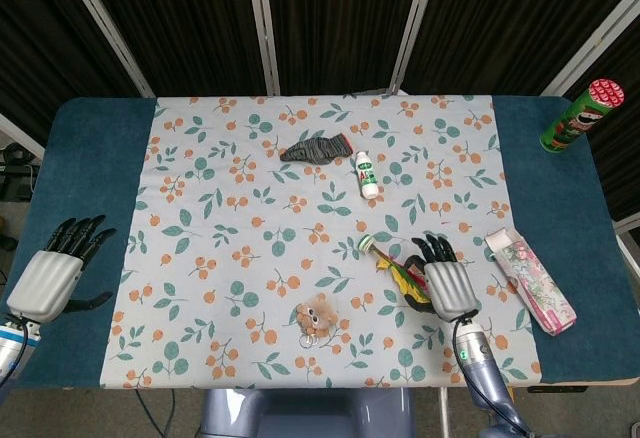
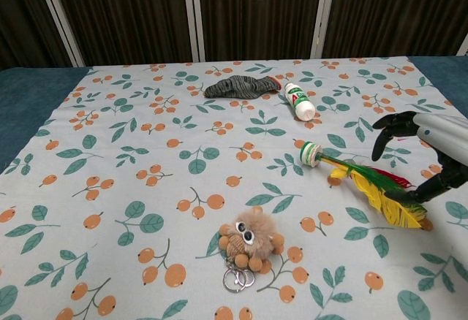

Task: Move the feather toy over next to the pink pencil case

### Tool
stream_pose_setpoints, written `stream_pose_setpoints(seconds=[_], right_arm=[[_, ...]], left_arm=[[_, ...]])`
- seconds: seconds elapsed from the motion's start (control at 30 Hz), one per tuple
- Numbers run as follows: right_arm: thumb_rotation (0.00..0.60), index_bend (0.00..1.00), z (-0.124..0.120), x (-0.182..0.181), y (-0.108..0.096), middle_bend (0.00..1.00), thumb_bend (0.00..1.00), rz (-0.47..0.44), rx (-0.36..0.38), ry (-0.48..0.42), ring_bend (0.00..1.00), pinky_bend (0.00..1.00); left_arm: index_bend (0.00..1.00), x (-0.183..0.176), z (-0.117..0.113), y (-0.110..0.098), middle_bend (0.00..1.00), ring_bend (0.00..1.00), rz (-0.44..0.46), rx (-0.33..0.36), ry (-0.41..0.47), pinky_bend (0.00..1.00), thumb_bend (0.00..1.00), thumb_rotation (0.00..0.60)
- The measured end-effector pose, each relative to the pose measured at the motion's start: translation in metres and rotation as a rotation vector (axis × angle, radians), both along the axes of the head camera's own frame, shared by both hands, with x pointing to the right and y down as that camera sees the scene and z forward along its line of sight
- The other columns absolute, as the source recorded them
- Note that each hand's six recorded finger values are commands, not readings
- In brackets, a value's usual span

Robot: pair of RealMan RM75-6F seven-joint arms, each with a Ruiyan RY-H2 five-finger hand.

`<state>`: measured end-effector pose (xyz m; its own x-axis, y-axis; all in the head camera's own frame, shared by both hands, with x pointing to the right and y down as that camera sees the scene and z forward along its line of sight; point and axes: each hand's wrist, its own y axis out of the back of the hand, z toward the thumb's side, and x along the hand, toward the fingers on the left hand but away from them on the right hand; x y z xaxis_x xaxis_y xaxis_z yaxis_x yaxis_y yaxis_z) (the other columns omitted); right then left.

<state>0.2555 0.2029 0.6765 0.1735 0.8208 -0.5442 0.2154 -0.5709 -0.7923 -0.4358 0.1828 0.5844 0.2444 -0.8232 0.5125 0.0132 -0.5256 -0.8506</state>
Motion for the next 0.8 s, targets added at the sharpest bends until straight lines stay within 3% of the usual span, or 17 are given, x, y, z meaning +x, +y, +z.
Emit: stream_pose_setpoints(seconds=[0.33,0.8], right_arm=[[0.600,0.43,0.012,0.002,-0.001,0.13,0.14,0.016,-0.002,0.038,0.00,0.00],[0.600,0.54,0.023,0.004,-0.005,0.21,0.22,0.039,0.011,0.061,0.00,0.00]], left_arm=[[0.11,0.000,0.000,0.000,0.00,0.00,0.000,0.000,0.000,0.00,0.21,0.530],[0.11,0.000,0.000,0.000,0.00,0.00,-0.001,-0.001,0.001,0.00,0.21,0.531]])
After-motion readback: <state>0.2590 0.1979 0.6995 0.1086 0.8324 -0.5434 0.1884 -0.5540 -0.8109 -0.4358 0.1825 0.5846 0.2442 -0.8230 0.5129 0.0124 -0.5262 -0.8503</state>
